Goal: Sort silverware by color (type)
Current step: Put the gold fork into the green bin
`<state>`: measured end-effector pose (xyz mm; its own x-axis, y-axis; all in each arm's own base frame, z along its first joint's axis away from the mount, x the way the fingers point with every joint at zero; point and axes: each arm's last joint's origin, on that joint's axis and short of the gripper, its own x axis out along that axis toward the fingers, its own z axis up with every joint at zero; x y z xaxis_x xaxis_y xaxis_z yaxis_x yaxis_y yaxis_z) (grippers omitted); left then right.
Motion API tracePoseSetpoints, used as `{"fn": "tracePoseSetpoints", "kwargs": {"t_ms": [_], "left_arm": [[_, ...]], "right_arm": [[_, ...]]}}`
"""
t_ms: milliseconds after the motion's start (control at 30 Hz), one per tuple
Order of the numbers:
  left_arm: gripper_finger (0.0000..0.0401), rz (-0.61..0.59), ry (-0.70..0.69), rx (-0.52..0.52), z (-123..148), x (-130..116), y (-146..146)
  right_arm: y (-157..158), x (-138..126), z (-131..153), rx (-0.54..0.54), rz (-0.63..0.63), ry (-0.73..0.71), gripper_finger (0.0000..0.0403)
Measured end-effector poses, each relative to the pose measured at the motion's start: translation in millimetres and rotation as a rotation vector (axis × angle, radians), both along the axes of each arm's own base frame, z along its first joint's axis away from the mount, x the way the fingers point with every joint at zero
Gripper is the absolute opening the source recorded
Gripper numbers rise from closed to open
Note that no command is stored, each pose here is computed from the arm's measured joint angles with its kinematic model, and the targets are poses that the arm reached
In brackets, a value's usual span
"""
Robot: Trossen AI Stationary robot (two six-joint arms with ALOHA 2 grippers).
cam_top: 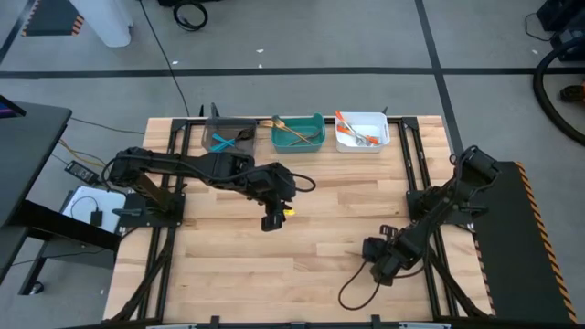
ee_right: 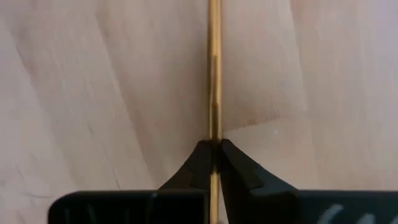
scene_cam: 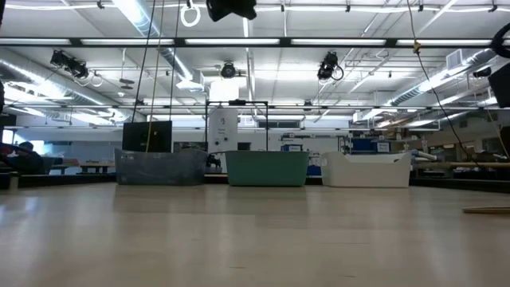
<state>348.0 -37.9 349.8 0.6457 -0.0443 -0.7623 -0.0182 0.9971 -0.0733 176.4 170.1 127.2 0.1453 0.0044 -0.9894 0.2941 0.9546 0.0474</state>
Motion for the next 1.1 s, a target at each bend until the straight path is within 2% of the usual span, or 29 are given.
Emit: {"fn": "tracePoseSetpoints", "kwargs": {"t_ms": [100, 167, 333, 400, 500, 633, 767, 933, 1100], "left_arm": [[0.0112, 0.044, 0.021, 0.055, -2, -2, 3], [0.0112, 0.064, 0.029, 0.079, -2, -2, 4], [0.0112, 0.070, -0.002, 0.085, 0, 0, 6], [0.0112, 0.075, -0.050, 0.076, 3, 3, 6], [0.0112, 0.083, -0.167, 0.057, 11, 11, 5], [0.0112, 0.088, -0.352, 0.029, 24, 23, 3], [0.0112, 0.092, -0.535, 0.001, 39, 32, 2], [0.0112, 0.075, -0.650, -0.029, 50, 36, 1], [0.0112, 0.065, -0.656, -0.041, 50, 36, 0]], "right_arm": [[-4, 1, 8, 0.026, -0.078, -0.035, 0.0019], [-6, 7, 22, 0.024, -0.121, -0.111, 0.0019], [-13, 29, 76, -0.037, -0.203, -0.439, 0.0019], [-18, 38, 107, -0.108, -0.233, -0.615, 0.0019], [-26, 43, 152, -0.275, -0.255, -0.845, 0.0019], [-32, 44, 205, -0.506, -0.251, -1.045, 0.0019], [-34, 52, 234, -0.627, -0.189, -1.119, 0.0019], [-36, 61, 239, -0.714, -0.121, -1.118, 0.0018], [-37, 64, 237, -0.685, -0.112, -1.117, 0.0018]]}}
